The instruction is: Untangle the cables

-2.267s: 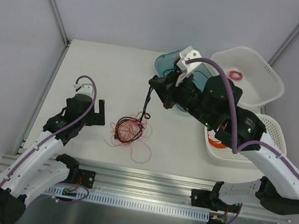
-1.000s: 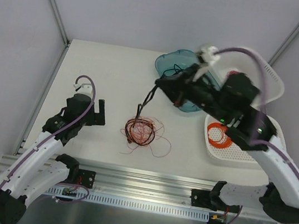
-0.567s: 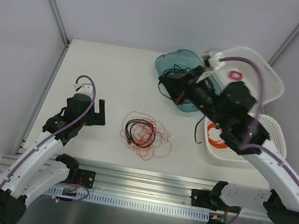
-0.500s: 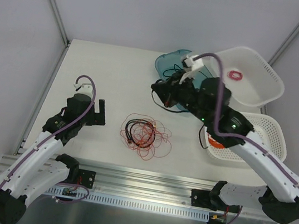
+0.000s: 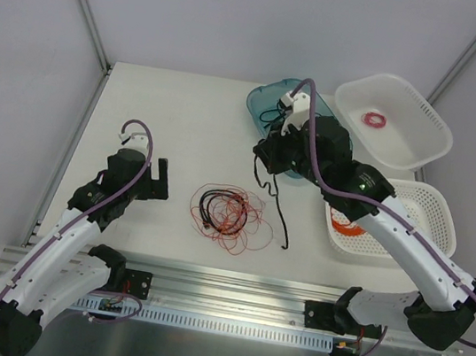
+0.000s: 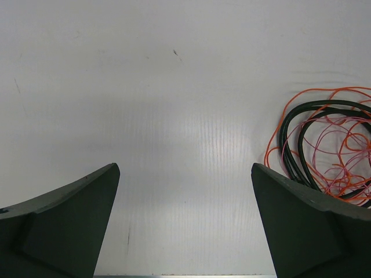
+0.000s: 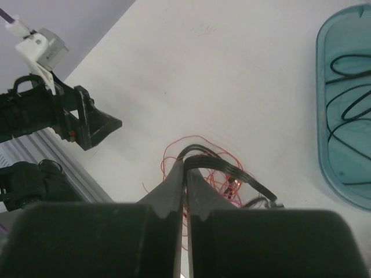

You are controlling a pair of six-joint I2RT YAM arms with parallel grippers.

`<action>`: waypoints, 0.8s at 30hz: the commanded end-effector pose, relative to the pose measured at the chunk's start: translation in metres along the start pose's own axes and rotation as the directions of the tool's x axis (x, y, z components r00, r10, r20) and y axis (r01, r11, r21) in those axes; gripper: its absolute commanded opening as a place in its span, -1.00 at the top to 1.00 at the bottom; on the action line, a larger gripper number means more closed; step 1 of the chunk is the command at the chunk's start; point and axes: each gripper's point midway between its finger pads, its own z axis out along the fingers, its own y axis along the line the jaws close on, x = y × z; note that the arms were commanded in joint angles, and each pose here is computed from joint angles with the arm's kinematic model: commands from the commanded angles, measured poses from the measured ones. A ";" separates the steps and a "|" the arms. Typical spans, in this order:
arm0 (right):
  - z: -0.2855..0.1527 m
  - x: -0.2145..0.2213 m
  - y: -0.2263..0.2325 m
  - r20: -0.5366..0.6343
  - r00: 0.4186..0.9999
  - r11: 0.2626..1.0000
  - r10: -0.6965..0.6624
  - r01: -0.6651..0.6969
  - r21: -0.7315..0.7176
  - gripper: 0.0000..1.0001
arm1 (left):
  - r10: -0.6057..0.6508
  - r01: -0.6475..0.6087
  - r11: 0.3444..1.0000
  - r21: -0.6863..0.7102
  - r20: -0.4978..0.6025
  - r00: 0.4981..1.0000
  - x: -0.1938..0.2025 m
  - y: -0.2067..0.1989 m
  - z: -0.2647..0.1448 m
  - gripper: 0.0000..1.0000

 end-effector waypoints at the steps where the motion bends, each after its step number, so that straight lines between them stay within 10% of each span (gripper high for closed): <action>1: -0.026 -0.058 0.015 0.130 0.989 0.996 -0.072 0.078 -0.045 0.98 | -0.003 0.003 1.000 0.002 0.018 1.000 -0.004 0.001 0.002 -0.98; 16: -0.101 -0.227 -0.025 0.507 0.803 0.948 -0.315 0.246 0.199 0.99 | -0.003 0.003 1.000 0.005 0.016 1.000 -0.003 0.000 0.002 -0.98; 24: -0.065 -0.255 -0.090 0.555 0.784 0.956 -0.278 0.168 0.241 0.99 | -0.001 0.001 1.000 0.011 0.019 1.000 -0.004 -0.001 0.002 -0.98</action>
